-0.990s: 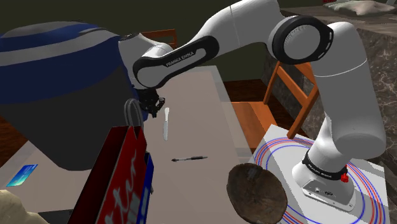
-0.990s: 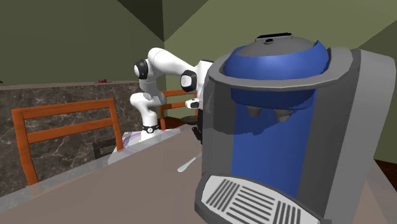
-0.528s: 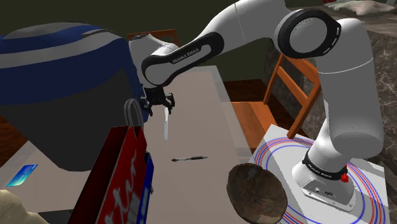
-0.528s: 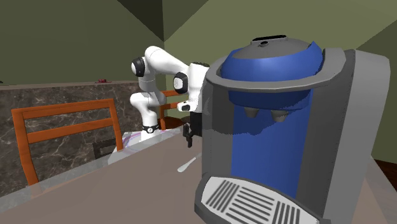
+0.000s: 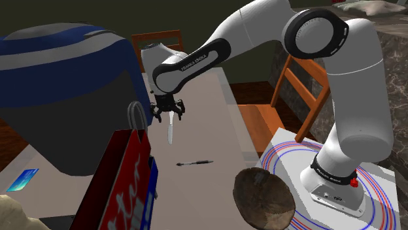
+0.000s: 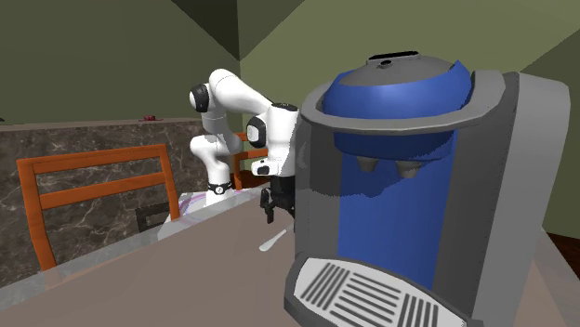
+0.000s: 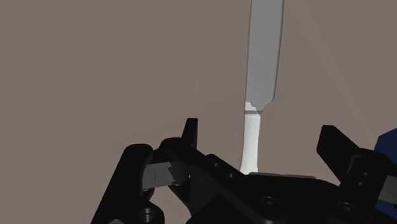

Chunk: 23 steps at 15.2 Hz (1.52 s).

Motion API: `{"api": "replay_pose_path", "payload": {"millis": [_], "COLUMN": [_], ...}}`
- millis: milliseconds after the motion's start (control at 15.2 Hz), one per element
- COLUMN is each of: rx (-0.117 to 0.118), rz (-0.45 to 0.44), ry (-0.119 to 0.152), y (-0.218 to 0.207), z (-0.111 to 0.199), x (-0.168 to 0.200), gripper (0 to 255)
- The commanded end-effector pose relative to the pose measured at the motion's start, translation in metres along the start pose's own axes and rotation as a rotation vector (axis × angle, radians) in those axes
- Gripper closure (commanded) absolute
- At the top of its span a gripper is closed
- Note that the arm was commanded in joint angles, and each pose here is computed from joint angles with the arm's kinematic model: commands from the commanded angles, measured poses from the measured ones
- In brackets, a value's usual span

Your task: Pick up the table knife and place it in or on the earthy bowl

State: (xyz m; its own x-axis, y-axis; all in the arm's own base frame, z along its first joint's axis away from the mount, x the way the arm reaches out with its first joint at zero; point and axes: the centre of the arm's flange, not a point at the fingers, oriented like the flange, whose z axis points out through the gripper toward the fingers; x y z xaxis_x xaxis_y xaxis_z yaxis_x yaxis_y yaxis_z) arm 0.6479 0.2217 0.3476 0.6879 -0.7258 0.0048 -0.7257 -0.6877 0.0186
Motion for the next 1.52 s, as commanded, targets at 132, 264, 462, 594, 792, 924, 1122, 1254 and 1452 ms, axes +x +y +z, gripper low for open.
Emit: {"api": "replay_pose_path", "payload": {"millis": [132, 264, 462, 594, 792, 924, 1122, 1254, 1452], "rx": [0.000, 0.000, 0.000, 0.000, 0.001, 0.001, 0.000, 0.000, 0.000], "rz": [0.000, 0.000, 0.000, 0.000, 0.000, 0.000, 0.000, 0.000, 0.000], "ry": [0.000, 0.000, 0.000, 0.000, 0.000, 0.000, 0.000, 0.000, 0.000], "y": [0.000, 0.000, 0.000, 0.000, 0.000, 0.000, 0.000, 0.000, 0.000], "z": [0.009, 0.009, 0.009, 0.009, 0.009, 0.009, 0.009, -0.001, -0.017], "x": [-0.001, -0.001, -0.001, -0.001, -0.001, -0.001, -0.001, -0.001, -0.001], "gripper": [0, 0, 0, 255, 255, 255, 255, 255, 255]}}
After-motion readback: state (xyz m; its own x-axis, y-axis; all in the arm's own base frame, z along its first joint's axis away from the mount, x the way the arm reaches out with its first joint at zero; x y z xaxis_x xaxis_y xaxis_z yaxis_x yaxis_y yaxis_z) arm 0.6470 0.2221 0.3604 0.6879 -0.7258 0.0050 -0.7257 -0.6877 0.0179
